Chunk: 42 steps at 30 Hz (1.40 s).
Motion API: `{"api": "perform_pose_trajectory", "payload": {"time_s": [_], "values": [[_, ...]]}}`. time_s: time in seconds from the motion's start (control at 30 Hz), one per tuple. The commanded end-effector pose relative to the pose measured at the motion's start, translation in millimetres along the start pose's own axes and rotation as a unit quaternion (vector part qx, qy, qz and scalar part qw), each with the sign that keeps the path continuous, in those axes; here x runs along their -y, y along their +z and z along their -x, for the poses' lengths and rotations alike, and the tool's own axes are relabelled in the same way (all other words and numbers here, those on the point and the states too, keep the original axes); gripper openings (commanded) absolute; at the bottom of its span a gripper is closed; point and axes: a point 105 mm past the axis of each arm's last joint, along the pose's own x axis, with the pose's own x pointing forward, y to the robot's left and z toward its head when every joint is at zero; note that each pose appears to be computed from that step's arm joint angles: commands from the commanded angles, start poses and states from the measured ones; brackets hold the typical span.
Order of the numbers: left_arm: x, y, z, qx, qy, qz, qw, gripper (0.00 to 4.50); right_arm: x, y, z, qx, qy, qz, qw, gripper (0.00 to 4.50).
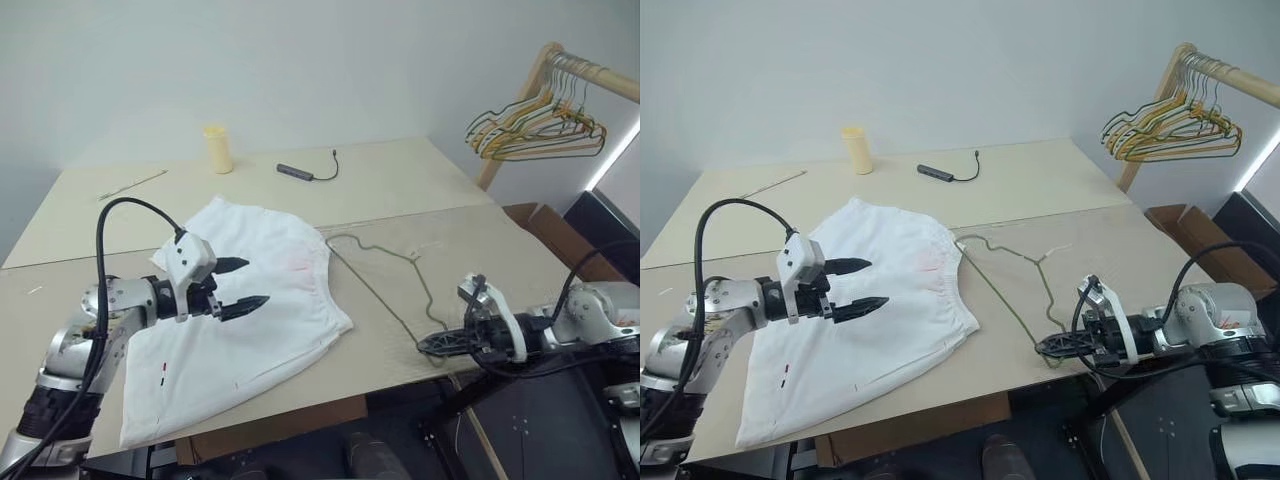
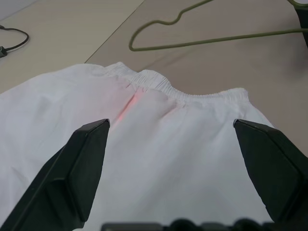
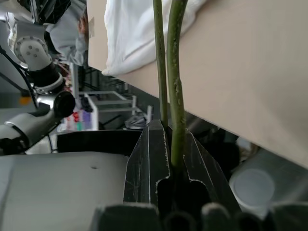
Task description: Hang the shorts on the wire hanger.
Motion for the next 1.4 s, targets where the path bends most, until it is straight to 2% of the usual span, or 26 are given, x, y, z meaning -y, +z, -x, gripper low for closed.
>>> {"api": "perform_pose_trajectory", "payload": {"time_s": [0.03,0.47,0.67,0.93,1.07,1.27,1.4], "values": [[1.4,12.9,0.0,0.011,-0.004,-0.030,0.999,4.48,-5.0,12.0,6.0,0.012,0.011,0.009,1.000,0.00],[2.1,6.1,4.0,0.004,0.004,-0.020,1.000,4.48,13.2,32.1,-13.1,0.015,0.004,0.011,1.000,0.00],[1.8,4.9,4.3,0.002,0.011,-0.022,1.000,4.48,0.1,34.5,-15.4,0.006,0.036,0.034,0.999,0.00],[3.4,3.6,0.5,-0.001,0.010,-0.023,1.000,4.48,-2.2,37.1,-21.9,-0.028,0.039,0.063,0.997,0.00],[4.4,-2.2,-1.7,-0.013,0.011,-0.029,0.999,4.48,-3.0,46.4,-29.1,-0.038,0.034,0.068,0.996,0.00],[10.2,7.2,-1.3,0.021,0.014,-0.013,1.000,4.48,-3.5,65.7,-34.9,-0.039,0.008,0.082,0.996,0.00],[11.9,-1.0,0.2,0.001,0.020,-0.018,1.000,4.48,-0.3,73.6,-39.5,-0.039,-0.009,0.093,0.995,0.00]]}}
